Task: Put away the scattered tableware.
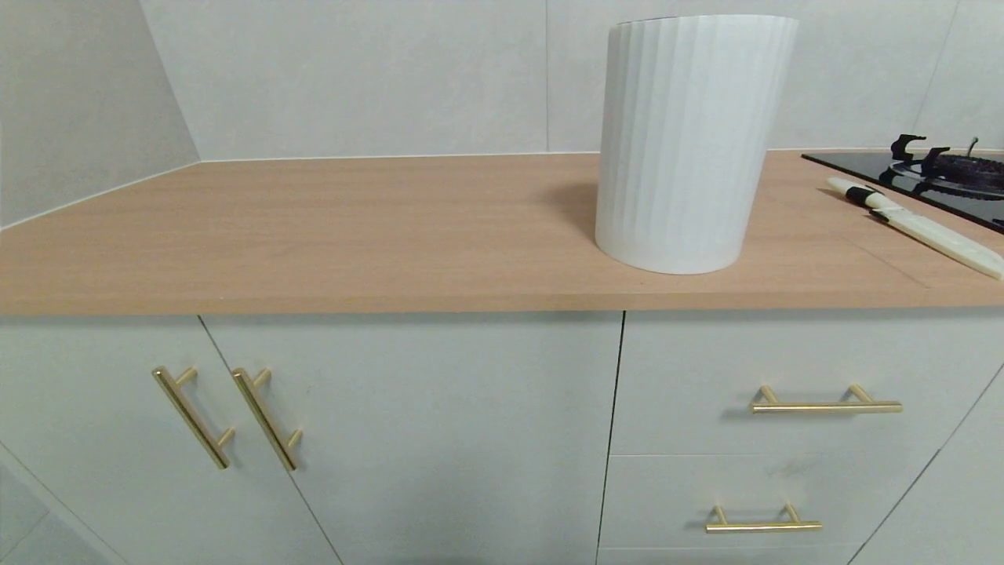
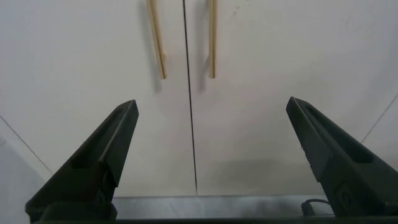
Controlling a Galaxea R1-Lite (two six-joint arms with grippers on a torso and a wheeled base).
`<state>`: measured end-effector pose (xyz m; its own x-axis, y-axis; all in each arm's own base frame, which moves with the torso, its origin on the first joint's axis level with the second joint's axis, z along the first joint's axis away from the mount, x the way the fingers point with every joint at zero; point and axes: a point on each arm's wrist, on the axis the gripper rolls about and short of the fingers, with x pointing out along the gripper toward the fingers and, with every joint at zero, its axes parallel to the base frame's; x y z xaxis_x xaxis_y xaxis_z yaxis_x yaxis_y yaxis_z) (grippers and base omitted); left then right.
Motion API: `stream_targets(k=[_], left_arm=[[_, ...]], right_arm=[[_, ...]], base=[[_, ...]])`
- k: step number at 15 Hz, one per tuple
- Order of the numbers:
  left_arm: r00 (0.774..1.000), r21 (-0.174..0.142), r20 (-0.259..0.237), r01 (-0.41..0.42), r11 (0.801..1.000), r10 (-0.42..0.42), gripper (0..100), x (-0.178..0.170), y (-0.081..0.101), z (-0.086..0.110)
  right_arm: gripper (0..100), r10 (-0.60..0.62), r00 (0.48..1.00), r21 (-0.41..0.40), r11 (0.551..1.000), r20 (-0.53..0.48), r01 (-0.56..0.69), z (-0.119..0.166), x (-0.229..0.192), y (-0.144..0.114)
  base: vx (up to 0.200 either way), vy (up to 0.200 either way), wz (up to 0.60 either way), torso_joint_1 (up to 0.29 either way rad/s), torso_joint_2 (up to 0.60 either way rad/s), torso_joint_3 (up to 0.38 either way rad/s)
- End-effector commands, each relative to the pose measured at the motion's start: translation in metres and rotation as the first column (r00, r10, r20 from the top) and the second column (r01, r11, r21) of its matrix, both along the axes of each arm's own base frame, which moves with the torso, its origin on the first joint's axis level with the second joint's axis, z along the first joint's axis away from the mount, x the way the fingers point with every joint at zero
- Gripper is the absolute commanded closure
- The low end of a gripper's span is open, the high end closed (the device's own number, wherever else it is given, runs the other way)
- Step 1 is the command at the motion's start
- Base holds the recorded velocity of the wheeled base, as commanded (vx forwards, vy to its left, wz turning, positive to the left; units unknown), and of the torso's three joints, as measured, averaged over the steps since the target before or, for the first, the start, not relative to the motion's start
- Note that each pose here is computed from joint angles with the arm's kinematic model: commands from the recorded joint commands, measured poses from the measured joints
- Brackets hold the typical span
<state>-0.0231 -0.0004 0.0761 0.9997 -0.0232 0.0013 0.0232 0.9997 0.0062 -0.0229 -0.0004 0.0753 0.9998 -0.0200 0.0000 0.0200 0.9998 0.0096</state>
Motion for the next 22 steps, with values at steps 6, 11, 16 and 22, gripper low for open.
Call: stream_targets(k=[6, 11, 16, 22], left_arm=[[1.0, 0.0, -0.001, 0.0, 1.0, 0.0, 0, 0.0, 0.0, -0.0001], [1.0, 0.0, -0.001, 0.0, 1.0, 0.0, 0, 0.0, 0.0, -0.0001], [1.0, 0.0, -0.001, 0.0, 1.0, 0.0, 0, 0.0, 0.0, -0.0001], [1.0, 0.0, -0.001, 0.0, 1.0, 0.0, 0, 0.0, 0.0, -0.0001]], right_arm=[[0, 0.0, 1.0, 0.0, 1.0, -0.002, 0.0, 0.0001, 0.0001, 0.0], [0, 0.0, 1.0, 0.0, 1.0, -0.002, 0.0, 0.0001, 0.0001, 0.0], [0, 0.0, 1.0, 0.0, 1.0, -0.002, 0.0, 0.0001, 0.0001, 0.0], [0, 0.0, 1.0, 0.0, 1.0, -0.002, 0.0, 0.0001, 0.0001, 0.0]], base=[[0.0, 0.0, -0.3, 0.0, 0.0, 0.003], [0.0, 0.0, 0.0, 0.0, 0.0, 0.0], [0.0, 0.0, 0.0, 0.0, 0.0, 0.0], [0.0, -0.2, 0.0, 0.002, 0.0, 0.0]])
